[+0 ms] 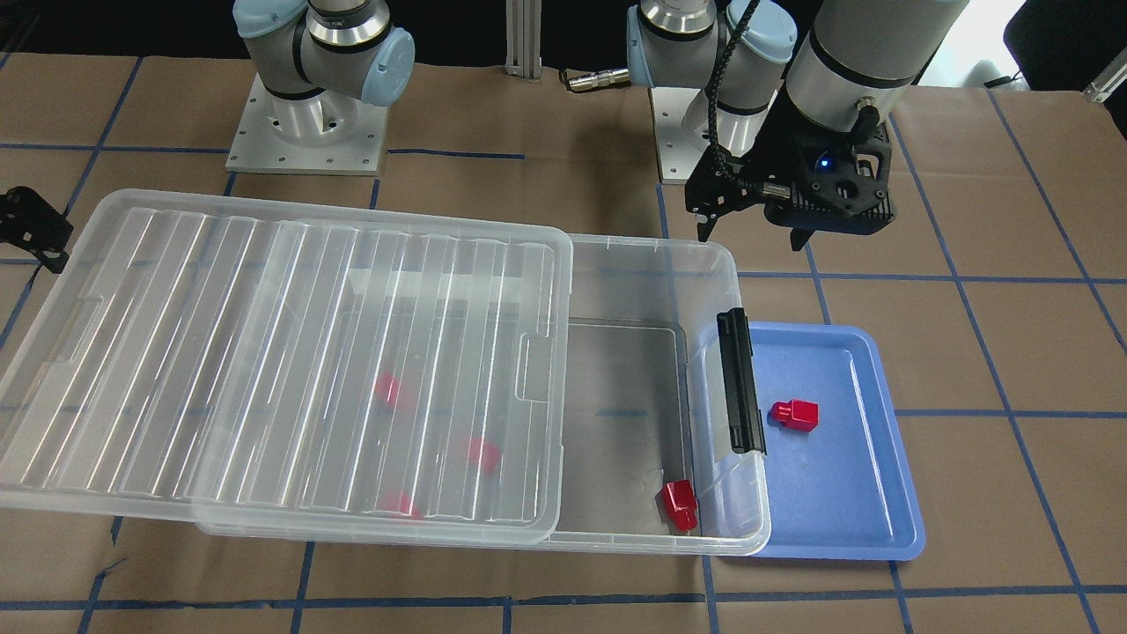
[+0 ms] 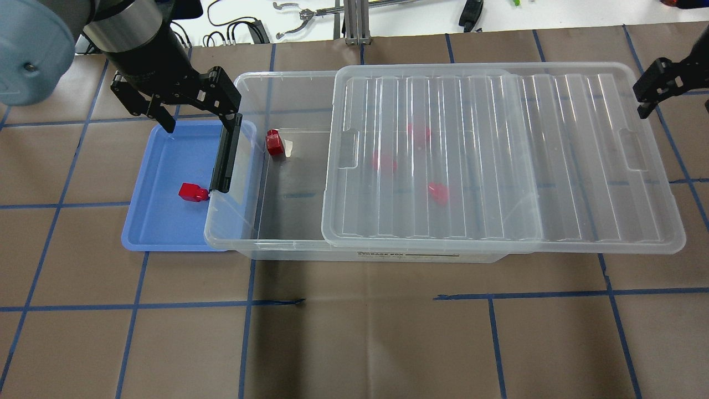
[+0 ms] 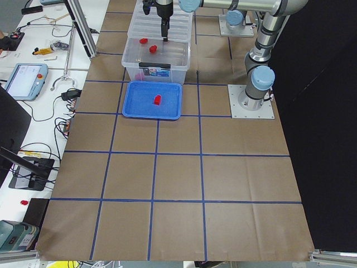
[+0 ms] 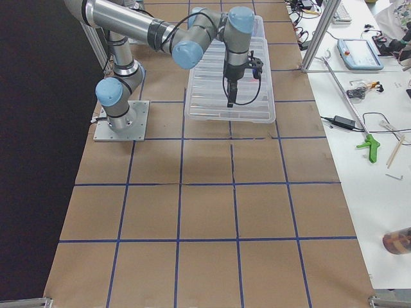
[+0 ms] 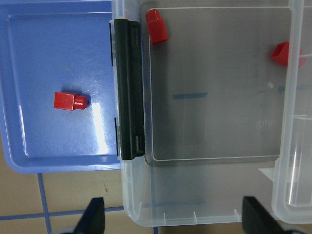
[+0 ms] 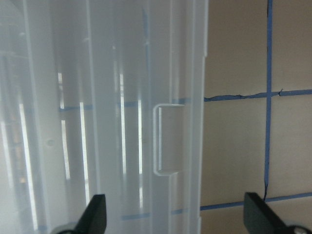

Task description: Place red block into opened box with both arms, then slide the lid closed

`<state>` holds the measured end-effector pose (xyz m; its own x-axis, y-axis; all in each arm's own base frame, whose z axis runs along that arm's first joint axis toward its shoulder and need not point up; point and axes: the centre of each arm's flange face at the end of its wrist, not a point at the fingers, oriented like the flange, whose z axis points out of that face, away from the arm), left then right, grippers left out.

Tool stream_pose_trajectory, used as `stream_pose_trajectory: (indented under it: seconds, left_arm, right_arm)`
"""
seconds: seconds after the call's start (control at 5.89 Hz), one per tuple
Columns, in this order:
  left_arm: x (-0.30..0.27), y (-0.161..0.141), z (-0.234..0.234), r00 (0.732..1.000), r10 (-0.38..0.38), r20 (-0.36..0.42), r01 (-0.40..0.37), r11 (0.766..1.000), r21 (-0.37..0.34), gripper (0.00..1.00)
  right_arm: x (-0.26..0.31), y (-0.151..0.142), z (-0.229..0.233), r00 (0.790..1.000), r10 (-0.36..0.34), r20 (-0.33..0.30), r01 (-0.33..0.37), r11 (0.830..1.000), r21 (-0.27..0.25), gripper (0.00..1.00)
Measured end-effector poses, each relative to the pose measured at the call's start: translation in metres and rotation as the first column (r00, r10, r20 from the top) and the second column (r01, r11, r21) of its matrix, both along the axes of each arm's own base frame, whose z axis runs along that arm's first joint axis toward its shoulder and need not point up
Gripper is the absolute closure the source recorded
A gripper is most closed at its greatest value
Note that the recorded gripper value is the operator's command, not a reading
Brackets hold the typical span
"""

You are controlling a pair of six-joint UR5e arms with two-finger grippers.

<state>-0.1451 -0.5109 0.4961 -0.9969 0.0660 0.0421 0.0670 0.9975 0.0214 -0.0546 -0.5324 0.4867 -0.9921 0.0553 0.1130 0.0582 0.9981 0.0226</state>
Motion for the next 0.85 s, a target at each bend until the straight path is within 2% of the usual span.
stream_pose_trajectory:
  seconds: [0.34, 0.51, 0.68, 0.85]
  left_arm:
    - [0.0, 0.001, 0.001, 1.0, -0.006, -0.002, 0.006, 1.0, 0.0, 0.01]
    - [0.0, 0.001, 0.001, 0.998, -0.057, -0.004, 0.057, 0.998, -0.004, 0.01]
    - [0.001, 0.001, -0.002, 0.982, -0.19, -0.005, 0.19, 0.982, -0.003, 0.01]
    - [0.002, 0.003, -0.009, 0.94, -0.342, -0.007, 0.342, 0.94, 0.003, 0.01]
  right_arm:
    - [0.091, -0.002, 0.031, 1.0, 0.003, 0.029, -0.003, 1.0, -0.01, 0.0]
    - [0.131, 0.003, 0.035, 0.999, 0.006, 0.039, -0.005, 1.0, -0.019, 0.0]
    - [0.16, 0.009, 0.037, 0.999, 0.012, 0.052, -0.011, 1.0, -0.025, 0.0]
    - [0.176, 0.013, 0.038, 0.997, 0.004, 0.083, -0.002, 1.0, -0.027, 0.0]
